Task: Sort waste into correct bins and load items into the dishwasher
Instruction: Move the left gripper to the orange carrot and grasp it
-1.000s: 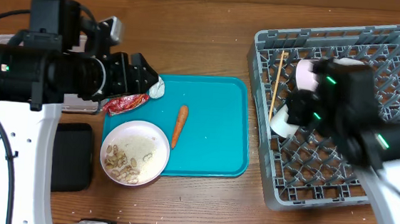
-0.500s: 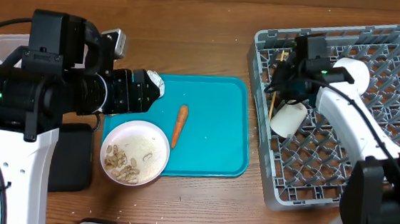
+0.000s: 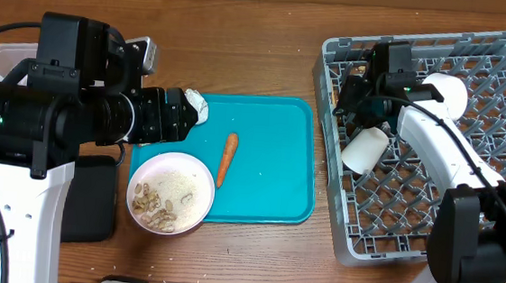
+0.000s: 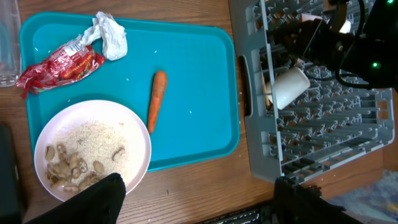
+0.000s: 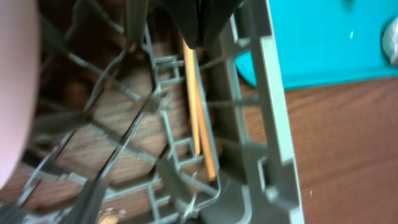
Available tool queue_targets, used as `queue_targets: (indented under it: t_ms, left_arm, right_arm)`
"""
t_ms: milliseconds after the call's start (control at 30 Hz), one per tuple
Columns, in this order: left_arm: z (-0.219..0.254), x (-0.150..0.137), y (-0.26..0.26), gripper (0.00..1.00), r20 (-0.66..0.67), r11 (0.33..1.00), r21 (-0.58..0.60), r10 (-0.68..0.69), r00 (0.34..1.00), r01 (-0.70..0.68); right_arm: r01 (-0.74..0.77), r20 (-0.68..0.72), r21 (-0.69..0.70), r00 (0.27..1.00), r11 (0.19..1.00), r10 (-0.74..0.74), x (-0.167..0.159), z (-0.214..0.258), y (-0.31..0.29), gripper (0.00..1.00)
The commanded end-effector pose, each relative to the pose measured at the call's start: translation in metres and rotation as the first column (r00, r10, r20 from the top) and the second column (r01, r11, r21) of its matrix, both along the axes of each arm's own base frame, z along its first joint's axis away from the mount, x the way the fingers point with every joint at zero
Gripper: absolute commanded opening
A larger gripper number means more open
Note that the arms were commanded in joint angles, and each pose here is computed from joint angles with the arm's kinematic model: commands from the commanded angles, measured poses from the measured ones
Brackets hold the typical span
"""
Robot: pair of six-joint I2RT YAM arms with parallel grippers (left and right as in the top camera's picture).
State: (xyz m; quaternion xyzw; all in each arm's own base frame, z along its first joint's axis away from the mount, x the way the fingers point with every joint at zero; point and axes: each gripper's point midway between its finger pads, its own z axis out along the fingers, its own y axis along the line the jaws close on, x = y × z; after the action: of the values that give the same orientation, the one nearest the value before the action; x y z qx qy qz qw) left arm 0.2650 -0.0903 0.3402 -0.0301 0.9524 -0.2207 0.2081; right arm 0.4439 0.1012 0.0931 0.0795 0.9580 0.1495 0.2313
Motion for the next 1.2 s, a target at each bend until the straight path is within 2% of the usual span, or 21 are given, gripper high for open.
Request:
queue_targets:
  t_ms: [0,133,300,367,400,433,467,500,533,567,700,867,1167]
  left_arm:
    - [0.005,0.0,0.002,0.8,0.033,1.0,0.016,0.002,0.999,-0.003]
    - [0.005,-0.003,-0.003,0.72,0.029,1.0,0.004,-0.019,0.999,0.019]
    - [-0.007,-0.002,0.007,0.69,0.044,0.978,0.209,0.005,0.999,-0.014]
    - [-0.011,-0.003,0.005,0.65,0.041,0.968,0.249,0.005,0.999,-0.015]
    - [-0.015,-0.005,-0.001,0.64,0.026,0.969,0.249,-0.002,1.0,-0.005]
    - [-0.021,-0.007,-0.005,0.63,0.008,0.969,0.249,-0.007,1.0,0.005]
    - [-0.027,-0.008,-0.007,0.6,-0.013,0.966,0.258,-0.002,1.0,0.006]
    - [-0.036,-0.007,-0.008,0.58,-0.033,0.962,0.275,0.014,0.999,-0.004]
    - [-0.045,-0.006,-0.008,0.57,-0.05,0.955,0.296,0.036,0.998,-0.019]
    - [-0.058,-0.003,-0.01,0.57,-0.066,0.947,0.318,0.055,0.996,-0.032]
    - [-0.112,0.009,-0.028,0.56,-0.118,0.936,0.351,0.04,0.992,0.004]
    - [-0.179,0.025,-0.042,0.57,-0.173,0.921,0.388,0.035,0.984,0.036]
    - [-0.271,0.062,-0.061,0.59,-0.259,0.895,0.43,-0.002,0.966,0.117]
  right_arm:
    - [-0.053,0.03,-0.004,0.998,0.999,0.054,0.001,0.021,0.004,0.04]
    - [-0.082,0.114,0.007,0.99,0.997,0.081,-0.009,0.083,0.006,0.04]
    - [-0.107,0.287,0.048,0.954,0.993,0.089,-0.054,0.189,0.005,0.04]
    - [-0.11,0.353,0.052,0.932,0.993,0.085,-0.079,0.224,0.001,0.1]
    - [-0.112,0.389,0.055,0.918,0.992,0.082,-0.096,0.241,-0.002,0.2]
    - [-0.113,0.417,0.056,0.905,0.992,0.08,-0.11,0.254,-0.004,0.37]
    - [-0.114,0.442,0.057,0.894,0.992,0.078,-0.124,0.266,-0.007,0.54]
    - [-0.116,0.467,0.058,0.881,0.992,0.076,-0.138,0.276,-0.009,0.77]
    - [-0.118,0.493,0.059,0.867,0.991,0.074,-0.154,0.286,-0.012,0.93]
    - [-0.119,0.513,0.06,0.855,0.991,0.072,-0.167,0.294,-0.014,1.0]
    - [-0.126,0.595,0.064,0.801,0.99,0.064,-0.211,0.319,-0.021,1.0]
    - [-0.131,0.664,0.067,0.746,0.989,0.054,-0.246,0.337,-0.027,1.0]
    - [-0.127,0.608,0.064,0.792,0.99,0.062,-0.257,0.32,-0.028,1.0]
